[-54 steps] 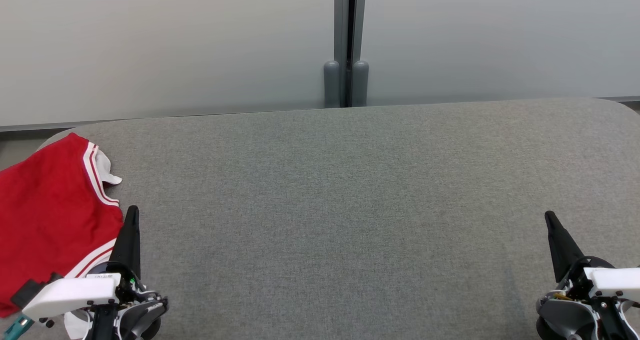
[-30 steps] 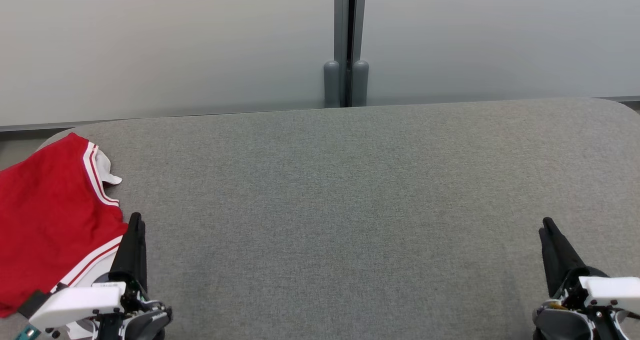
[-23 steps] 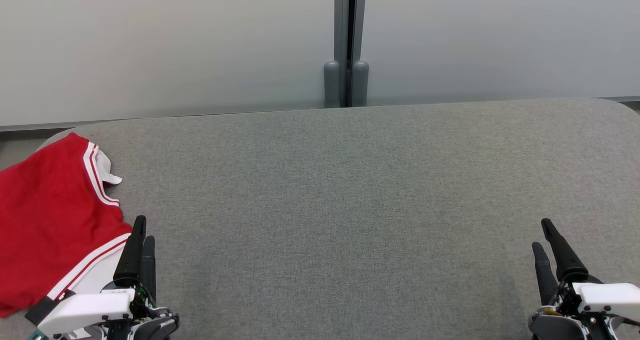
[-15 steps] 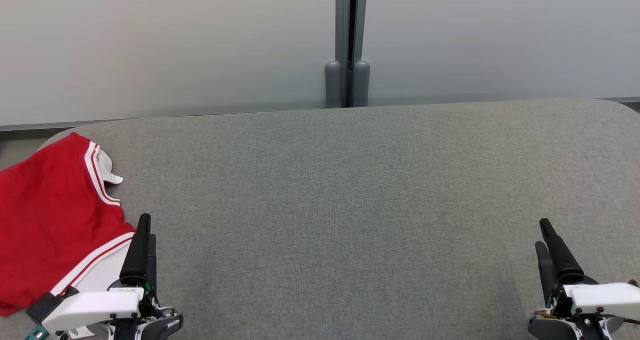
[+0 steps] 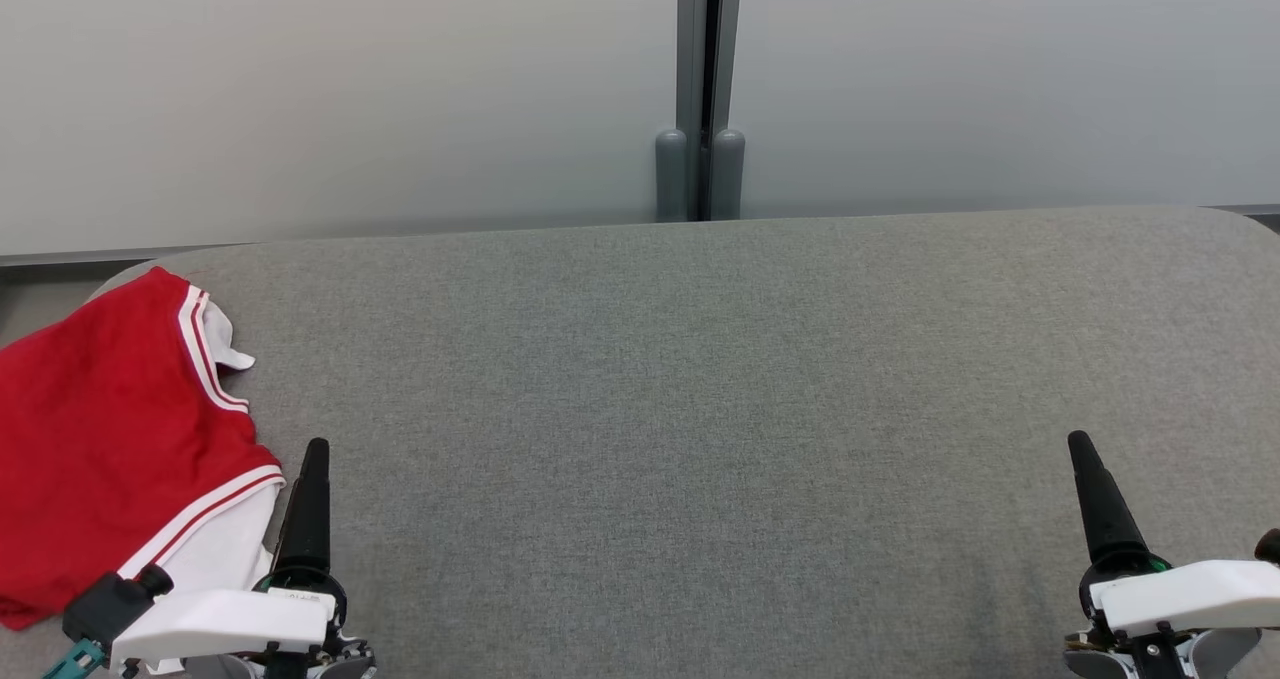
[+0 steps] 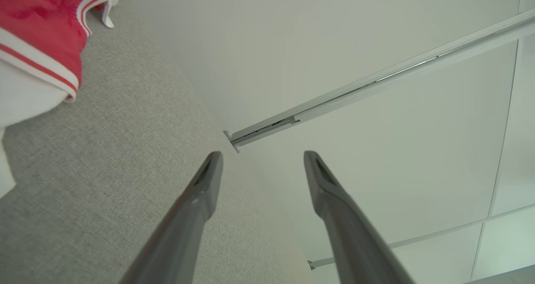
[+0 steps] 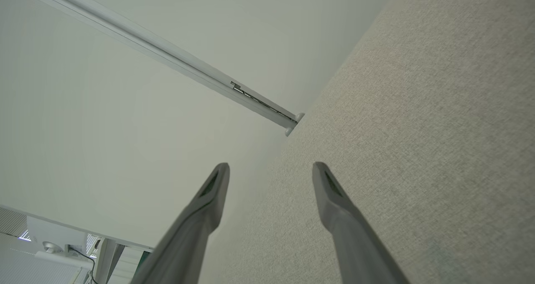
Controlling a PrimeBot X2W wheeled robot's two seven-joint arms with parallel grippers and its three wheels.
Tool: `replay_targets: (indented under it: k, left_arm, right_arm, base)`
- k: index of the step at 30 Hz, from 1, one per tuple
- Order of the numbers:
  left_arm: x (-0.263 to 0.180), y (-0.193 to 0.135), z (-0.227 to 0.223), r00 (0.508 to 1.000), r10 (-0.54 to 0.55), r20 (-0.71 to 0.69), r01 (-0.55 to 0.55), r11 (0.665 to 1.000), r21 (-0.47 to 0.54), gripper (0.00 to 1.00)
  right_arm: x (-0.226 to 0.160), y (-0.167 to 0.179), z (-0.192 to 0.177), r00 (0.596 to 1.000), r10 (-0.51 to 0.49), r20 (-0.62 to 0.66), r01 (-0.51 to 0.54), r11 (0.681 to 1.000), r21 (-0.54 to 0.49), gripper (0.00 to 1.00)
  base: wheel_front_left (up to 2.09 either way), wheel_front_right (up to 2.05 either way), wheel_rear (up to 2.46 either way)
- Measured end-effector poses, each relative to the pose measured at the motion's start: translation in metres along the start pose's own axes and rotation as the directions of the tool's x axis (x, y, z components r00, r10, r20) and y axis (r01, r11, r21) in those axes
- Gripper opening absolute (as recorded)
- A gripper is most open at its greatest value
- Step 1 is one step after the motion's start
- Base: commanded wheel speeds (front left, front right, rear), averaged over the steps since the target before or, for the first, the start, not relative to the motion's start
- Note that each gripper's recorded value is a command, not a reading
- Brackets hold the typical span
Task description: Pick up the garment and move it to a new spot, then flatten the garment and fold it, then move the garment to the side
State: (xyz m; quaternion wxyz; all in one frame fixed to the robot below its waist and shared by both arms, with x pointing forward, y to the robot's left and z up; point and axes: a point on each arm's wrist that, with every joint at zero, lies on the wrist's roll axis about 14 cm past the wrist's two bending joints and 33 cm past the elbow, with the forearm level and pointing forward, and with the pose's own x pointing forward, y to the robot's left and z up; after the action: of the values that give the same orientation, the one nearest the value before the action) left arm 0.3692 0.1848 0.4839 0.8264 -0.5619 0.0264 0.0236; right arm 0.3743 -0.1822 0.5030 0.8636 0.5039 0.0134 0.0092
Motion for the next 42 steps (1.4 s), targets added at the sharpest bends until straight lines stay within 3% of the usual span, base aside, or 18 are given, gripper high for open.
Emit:
replay_targets:
  k: [12,24,42]
  left_arm:
    - [-0.009,0.013,0.0,0.999,0.04,-0.003,-0.038,0.962,0.269,1.0]
    - [-0.017,0.019,0.003,0.998,0.063,0.016,-0.062,0.862,0.503,1.0]
    - [-0.027,0.018,0.007,0.999,0.039,0.038,-0.054,0.719,0.693,1.0]
  right_arm:
    - [-0.004,0.006,-0.002,0.999,0.03,-0.013,-0.032,0.973,-0.228,1.0]
    - [-0.007,0.013,-0.014,0.997,0.062,-0.043,-0.073,0.923,-0.378,1.0]
    - [-0.012,0.019,-0.025,0.992,0.102,-0.072,-0.124,0.826,-0.55,1.0]
  base:
    - [0.0,0.0,0.0]
    - [0.0,0.0,0.0]
    - [0.0,0.0,0.0]
